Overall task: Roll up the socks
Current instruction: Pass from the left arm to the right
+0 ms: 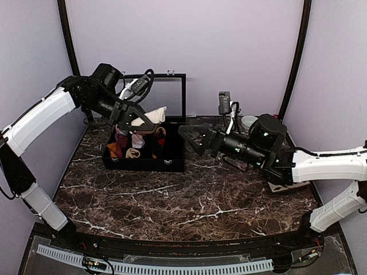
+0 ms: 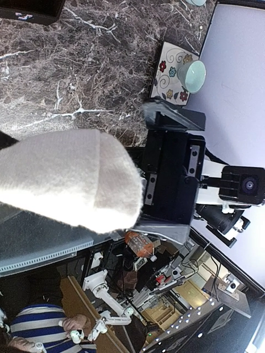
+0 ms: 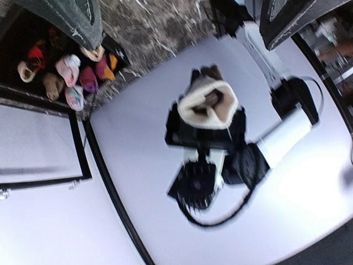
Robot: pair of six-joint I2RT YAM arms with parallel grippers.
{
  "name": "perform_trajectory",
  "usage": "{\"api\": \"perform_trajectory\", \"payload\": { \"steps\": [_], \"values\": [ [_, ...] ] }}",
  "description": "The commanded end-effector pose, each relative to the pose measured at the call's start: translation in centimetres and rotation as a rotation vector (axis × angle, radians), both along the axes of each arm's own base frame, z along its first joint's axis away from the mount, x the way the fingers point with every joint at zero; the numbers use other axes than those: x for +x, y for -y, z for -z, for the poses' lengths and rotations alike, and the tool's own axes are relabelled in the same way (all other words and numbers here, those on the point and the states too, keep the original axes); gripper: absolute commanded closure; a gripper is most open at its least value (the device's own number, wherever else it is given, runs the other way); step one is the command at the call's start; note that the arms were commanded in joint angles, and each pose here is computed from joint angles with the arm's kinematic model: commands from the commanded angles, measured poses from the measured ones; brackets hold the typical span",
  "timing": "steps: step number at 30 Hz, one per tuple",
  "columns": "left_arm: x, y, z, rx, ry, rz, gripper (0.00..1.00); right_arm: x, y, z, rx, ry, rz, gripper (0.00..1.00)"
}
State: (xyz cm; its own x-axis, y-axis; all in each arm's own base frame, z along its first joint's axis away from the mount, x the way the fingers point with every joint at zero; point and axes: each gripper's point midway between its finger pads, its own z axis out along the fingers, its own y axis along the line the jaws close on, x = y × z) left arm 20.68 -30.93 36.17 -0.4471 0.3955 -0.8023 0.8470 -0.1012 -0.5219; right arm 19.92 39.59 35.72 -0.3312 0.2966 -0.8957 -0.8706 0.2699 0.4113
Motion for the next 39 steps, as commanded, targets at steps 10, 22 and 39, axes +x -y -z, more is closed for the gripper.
{"api": "perform_trajectory", "payload": {
  "steps": [10,22,39],
  "values": [
    [-0.1,-1.5,-0.7,-0.106,-0.124,0.037,1.00,0.8,-4.1,-3.7,0.081,0.011,-0.168,0.01],
    [-0.2,-1.5,-0.9,-0.115,-0.129,0.045,1.00,0.1,-8.4,-4.5,0.090,0.029,-0.347,0.27],
    [0.3,-1.6,-0.1,-0.076,-0.085,0.019,1.00,1.9,-9.7,-3.3,0.025,-0.036,-0.317,0.90]
  ]
}}
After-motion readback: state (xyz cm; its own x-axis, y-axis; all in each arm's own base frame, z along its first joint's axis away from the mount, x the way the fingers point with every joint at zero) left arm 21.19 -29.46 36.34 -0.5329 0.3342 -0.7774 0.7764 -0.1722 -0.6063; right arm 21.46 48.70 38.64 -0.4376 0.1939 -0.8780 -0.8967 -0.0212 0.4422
